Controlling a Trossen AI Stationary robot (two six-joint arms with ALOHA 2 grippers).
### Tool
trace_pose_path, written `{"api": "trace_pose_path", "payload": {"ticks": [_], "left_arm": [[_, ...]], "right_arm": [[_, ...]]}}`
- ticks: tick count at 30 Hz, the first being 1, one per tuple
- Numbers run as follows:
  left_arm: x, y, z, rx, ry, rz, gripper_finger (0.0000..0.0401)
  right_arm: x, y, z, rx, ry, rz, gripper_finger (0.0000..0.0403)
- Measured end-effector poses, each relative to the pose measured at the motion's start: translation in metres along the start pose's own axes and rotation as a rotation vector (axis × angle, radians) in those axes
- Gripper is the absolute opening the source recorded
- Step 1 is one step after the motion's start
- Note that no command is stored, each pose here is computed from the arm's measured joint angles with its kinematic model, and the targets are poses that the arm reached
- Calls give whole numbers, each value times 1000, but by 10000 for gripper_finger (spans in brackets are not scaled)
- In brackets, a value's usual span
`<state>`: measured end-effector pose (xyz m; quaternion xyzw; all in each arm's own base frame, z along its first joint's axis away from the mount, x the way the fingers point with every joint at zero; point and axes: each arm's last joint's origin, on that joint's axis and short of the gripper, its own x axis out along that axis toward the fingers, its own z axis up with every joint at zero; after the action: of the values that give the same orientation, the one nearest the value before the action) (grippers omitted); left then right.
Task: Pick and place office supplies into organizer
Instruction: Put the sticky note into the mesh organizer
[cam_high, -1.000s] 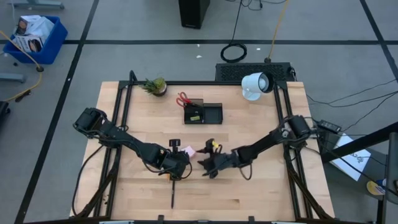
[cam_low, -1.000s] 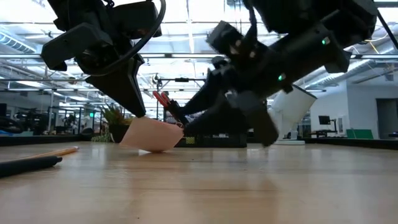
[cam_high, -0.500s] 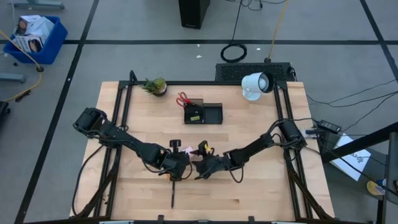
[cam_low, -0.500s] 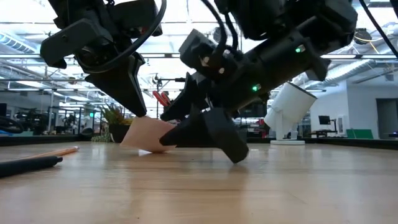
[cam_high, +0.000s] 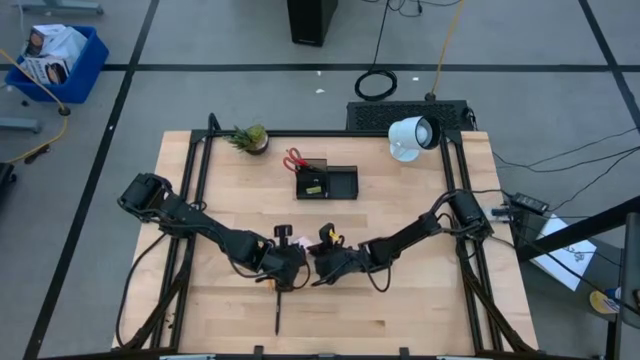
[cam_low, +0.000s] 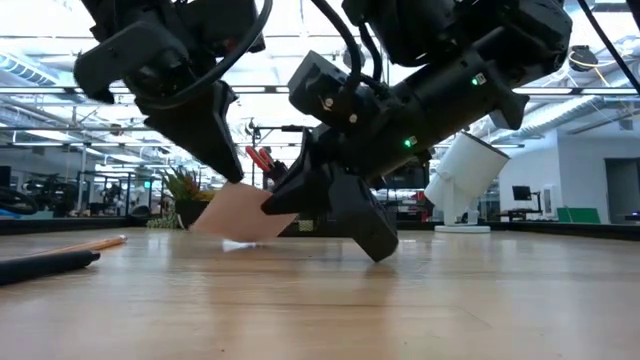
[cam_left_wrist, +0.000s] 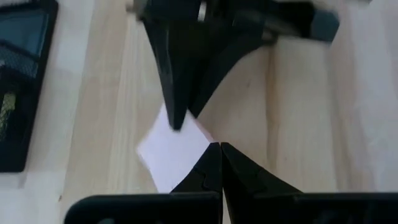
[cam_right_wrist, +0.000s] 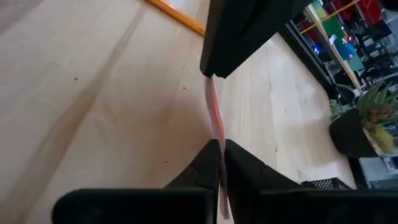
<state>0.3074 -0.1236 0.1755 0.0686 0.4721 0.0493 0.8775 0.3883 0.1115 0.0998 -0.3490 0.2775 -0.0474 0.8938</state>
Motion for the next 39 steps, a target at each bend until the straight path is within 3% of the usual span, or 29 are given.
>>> {"api": "trace_pose_path", "payload": {"ticks": [3,8,15,19,23,26,31,35,39], "left_arm": [[0,-2,5,-11,-51,-18,0],[0,0,7,-90,-70,11,28],[0,1,2,-166,-29,21,140],[0,1,-3,-171,17,34,205],[-1,-3,-7,-168,4,52,244],[-2,-10,-6,-184,-80,75,258],[-3,-27,-1,-138,-251,-16,258],[1,-30,-17,-121,-355,-153,256],[-4,-20,-40,-166,-462,-192,255]], "right_arm": [[0,0,-1,44,12,3,10],[-1,1,-4,10,69,-47,4],[-14,8,1,-69,124,-97,2],[-29,11,1,-154,223,-185,1],[-47,6,7,-128,272,-280,1],[-56,0,10,-90,291,-341,1],[-64,-15,9,-32,325,-406,1],[-64,-26,2,-37,386,-461,0],[-58,-35,-3,-21,410,-473,0]]}}
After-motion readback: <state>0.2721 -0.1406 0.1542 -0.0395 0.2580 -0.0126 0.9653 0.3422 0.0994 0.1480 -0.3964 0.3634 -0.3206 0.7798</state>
